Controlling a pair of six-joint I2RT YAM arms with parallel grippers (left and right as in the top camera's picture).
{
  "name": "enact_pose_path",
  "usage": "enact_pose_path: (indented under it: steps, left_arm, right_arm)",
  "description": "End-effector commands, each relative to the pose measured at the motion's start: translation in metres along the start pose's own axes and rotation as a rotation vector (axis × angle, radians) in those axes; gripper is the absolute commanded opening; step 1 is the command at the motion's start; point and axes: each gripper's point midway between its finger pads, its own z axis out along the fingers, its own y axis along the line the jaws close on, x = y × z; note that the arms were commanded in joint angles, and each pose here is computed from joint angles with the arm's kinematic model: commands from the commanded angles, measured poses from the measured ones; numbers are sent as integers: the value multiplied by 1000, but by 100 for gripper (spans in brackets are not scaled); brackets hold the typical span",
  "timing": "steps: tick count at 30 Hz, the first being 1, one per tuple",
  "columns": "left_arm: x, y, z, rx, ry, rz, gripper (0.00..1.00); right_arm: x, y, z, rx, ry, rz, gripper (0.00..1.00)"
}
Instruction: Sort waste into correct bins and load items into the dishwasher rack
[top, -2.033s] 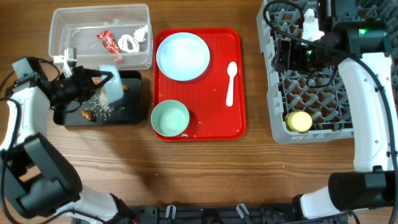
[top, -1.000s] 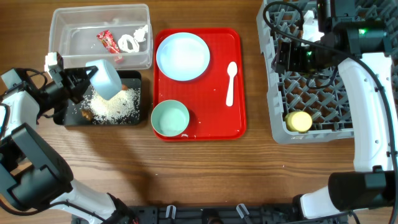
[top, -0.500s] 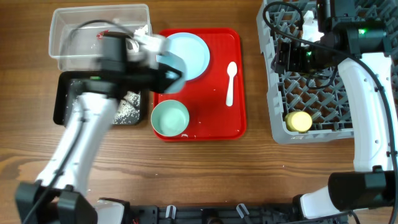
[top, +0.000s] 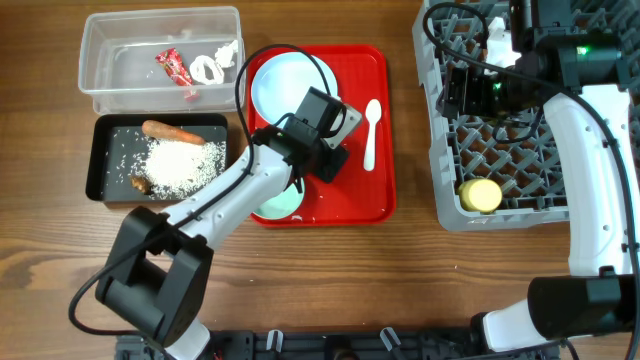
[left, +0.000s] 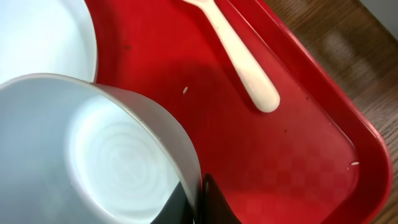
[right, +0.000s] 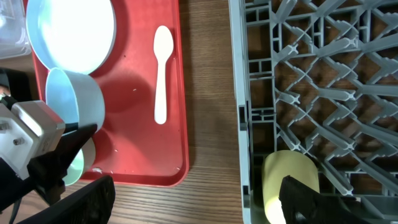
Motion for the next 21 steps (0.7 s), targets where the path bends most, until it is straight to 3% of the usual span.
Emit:
enact_pose_path:
  steps: [1, 4, 7, 11, 16, 21]
  left_arm:
    - [0, 3, 3, -16, -3, 20, 6]
    - [-1, -4, 3, 21, -7, 20, 10]
    - [-3, -7, 3, 39, -15, 20, 23]
    - [-9, -5, 1, 35, -39, -53, 25]
    - [-20, 23, -18, 10, -101, -338, 27]
    - [-14, 74, -51, -42, -144, -640, 34]
  right_arm:
    - [-2, -1, -3, 10, -12, -24, 86]
    - [-2, -1, -3, 10, -12, -24, 86]
    - [-2, -1, -3, 10, -12, -24, 86]
    - [-3, 5, -2, -20, -15, -22, 86]
    - [-7, 44, 9, -200, -29, -63, 86]
    - [-10, 84, 36, -248, -63, -72, 85]
